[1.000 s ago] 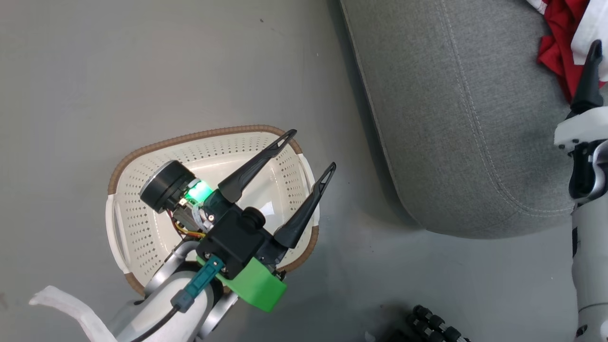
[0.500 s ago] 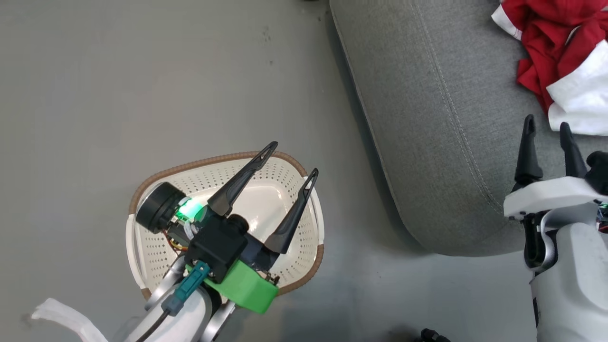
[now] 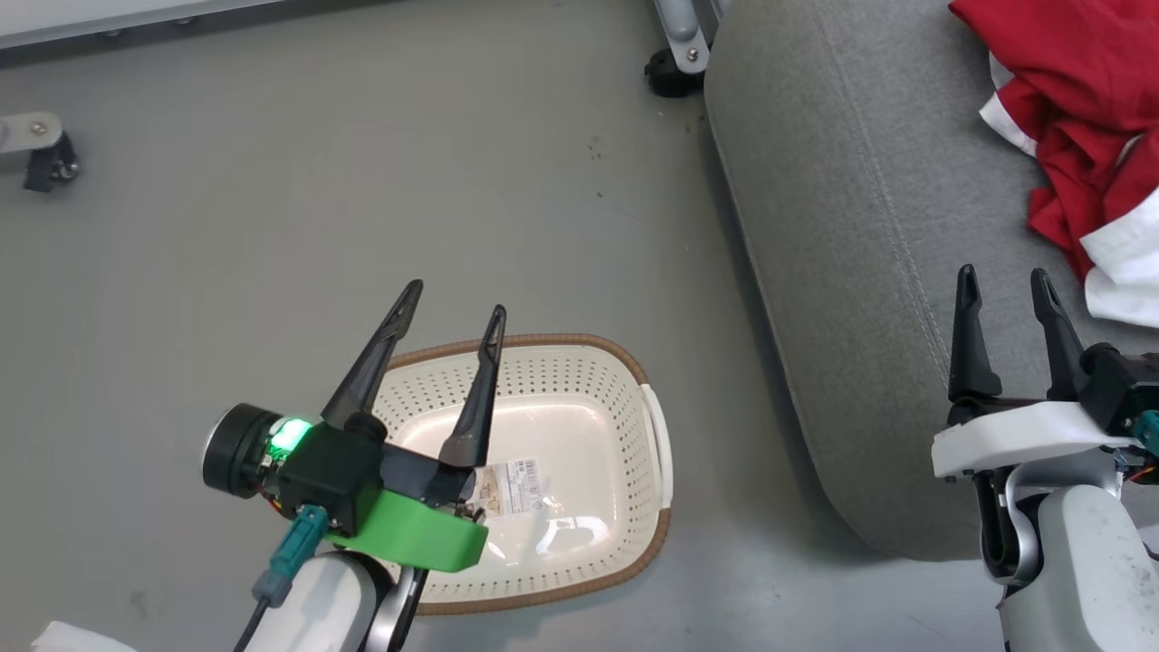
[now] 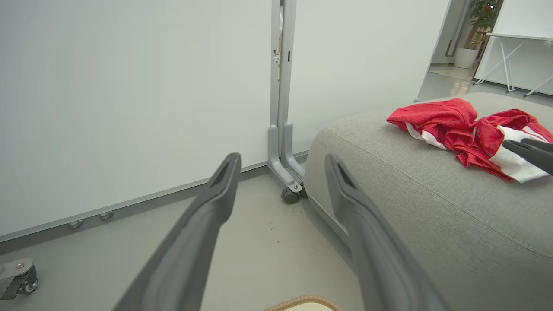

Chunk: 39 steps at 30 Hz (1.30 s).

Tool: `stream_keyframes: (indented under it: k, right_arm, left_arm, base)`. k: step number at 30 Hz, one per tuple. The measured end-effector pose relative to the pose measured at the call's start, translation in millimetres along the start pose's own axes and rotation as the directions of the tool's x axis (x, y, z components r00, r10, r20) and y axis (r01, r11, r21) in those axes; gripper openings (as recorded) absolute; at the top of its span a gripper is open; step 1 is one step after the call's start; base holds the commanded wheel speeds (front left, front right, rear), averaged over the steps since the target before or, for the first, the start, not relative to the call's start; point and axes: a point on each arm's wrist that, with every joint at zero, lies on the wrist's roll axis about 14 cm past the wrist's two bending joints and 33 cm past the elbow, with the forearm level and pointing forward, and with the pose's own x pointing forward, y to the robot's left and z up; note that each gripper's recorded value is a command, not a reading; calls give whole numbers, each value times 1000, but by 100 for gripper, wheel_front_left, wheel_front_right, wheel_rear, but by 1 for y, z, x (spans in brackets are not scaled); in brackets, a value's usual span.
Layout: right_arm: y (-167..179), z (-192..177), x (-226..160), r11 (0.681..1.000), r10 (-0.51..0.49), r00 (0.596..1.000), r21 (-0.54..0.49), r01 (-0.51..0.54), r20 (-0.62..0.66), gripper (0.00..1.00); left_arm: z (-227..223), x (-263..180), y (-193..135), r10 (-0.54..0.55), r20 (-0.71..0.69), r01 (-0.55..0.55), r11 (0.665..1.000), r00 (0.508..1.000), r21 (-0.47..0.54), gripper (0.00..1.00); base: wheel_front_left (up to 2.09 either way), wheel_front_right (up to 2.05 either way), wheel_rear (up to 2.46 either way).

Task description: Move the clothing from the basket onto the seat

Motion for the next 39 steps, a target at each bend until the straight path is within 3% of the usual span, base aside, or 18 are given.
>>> stream_keyframes:
  k: [4,10,22,26,39]
  right_arm:
    - [30,14,-1,997,83,996,0,-83,31,100]
    - [67,33,-9,981,191,980,5,-192,60,100]
    - [100,60,-40,954,297,951,8,-299,87,100]
    - [103,64,-51,950,311,947,13,-313,86,100]
    - [99,63,-86,947,319,946,23,-321,58,100]
  left_arm:
    - [11,-17,32,133,20,-134,991,991,25,100]
    - [23,-50,73,303,34,-304,952,952,44,100]
    - [47,-125,126,540,81,-545,836,837,56,100]
    - [44,-142,125,549,69,-553,831,833,59,100]
    - [23,-161,98,498,7,-497,865,867,69,100]
  base:
    - [0,0,0]
    - [0,0,0]
    - [0,0,0]
    - [0,0,0]
    - [0,0,0]
